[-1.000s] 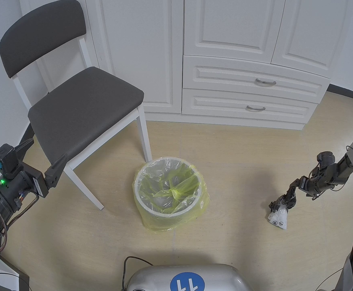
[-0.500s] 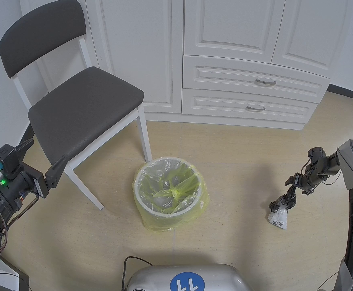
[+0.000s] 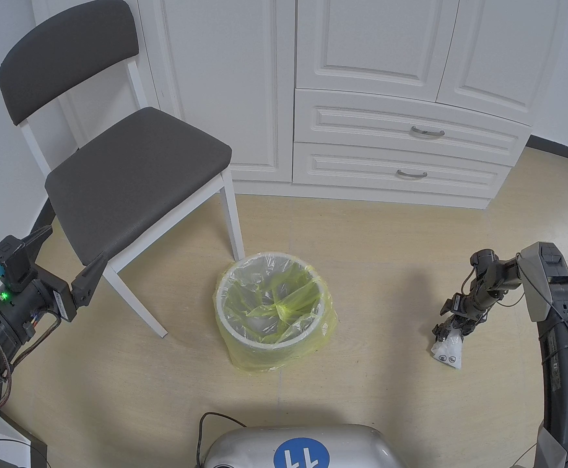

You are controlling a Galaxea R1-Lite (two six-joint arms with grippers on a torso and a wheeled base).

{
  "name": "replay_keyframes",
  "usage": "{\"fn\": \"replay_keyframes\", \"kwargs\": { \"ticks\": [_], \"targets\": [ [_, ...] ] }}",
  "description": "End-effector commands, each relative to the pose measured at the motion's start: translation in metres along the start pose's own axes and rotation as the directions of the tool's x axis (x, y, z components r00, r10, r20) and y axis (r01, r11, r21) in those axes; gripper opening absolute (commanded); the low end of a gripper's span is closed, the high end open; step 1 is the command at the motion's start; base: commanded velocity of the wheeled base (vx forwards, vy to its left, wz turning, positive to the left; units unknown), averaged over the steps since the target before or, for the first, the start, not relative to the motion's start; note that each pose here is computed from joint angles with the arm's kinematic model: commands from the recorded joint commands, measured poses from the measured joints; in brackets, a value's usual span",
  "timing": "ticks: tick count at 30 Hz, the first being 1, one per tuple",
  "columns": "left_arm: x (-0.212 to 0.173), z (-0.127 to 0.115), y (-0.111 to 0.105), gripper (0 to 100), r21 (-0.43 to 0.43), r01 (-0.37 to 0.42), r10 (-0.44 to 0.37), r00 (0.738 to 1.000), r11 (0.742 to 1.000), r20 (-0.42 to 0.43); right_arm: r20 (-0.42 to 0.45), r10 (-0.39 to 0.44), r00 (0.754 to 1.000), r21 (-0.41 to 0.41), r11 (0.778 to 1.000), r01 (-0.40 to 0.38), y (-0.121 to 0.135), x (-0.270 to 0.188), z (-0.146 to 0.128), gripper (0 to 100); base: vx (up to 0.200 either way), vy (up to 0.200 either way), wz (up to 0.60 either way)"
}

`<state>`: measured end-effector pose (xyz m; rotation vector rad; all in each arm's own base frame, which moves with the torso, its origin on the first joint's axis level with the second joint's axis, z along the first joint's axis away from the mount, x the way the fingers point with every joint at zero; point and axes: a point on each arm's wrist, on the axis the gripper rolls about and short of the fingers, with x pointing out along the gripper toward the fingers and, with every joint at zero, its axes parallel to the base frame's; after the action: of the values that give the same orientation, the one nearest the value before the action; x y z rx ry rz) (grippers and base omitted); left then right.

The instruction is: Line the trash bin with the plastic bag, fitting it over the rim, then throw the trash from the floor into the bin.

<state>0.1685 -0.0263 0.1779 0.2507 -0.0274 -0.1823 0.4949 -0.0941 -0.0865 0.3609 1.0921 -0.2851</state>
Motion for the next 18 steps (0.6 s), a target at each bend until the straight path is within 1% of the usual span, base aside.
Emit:
{"fn": "replay_keyframes", "kwargs": {
  "ticks": [1,3,6,10,15,18],
  "targets": [
    [0.002,0.001,0.0,100,0.0,0.002,-0.002,1.0,1.0,0.001,-0.03,-0.008,1.0,0.005,1.0,0.008,-0.002,0.014,-0.01,100,0.0,0.0,0.0],
    [0.003,0.001,0.0,100,0.0,-0.001,0.001,1.0,1.0,0.003,-0.037,-0.012,0.999,0.011,1.0,0.012,-0.004,0.022,-0.014,100,0.0,0.0,0.0],
    [0.002,0.001,0.0,100,0.002,0.001,-0.001,1.0,1.0,0.004,0.015,0.002,1.0,0.023,1.0,-0.002,-0.005,0.027,-0.011,100,0.0,0.0,0.0],
    [0.002,0.004,0.003,100,0.002,-0.013,0.013,1.0,1.0,0.013,0.065,0.013,0.998,0.082,0.996,-0.018,-0.006,0.033,-0.009,100,0.0,0.0,0.0],
    [0.0,0.007,0.008,100,0.001,-0.044,0.044,0.999,0.999,0.03,0.066,0.014,0.998,0.086,0.996,-0.02,-0.007,0.034,-0.01,100,0.0,0.0,0.0],
    [-0.002,0.007,0.009,100,0.003,-0.046,0.046,0.998,0.999,0.033,0.067,0.018,0.998,0.088,0.996,-0.024,-0.007,0.034,-0.009,100,0.0,0.0,0.0]
  ]
}}
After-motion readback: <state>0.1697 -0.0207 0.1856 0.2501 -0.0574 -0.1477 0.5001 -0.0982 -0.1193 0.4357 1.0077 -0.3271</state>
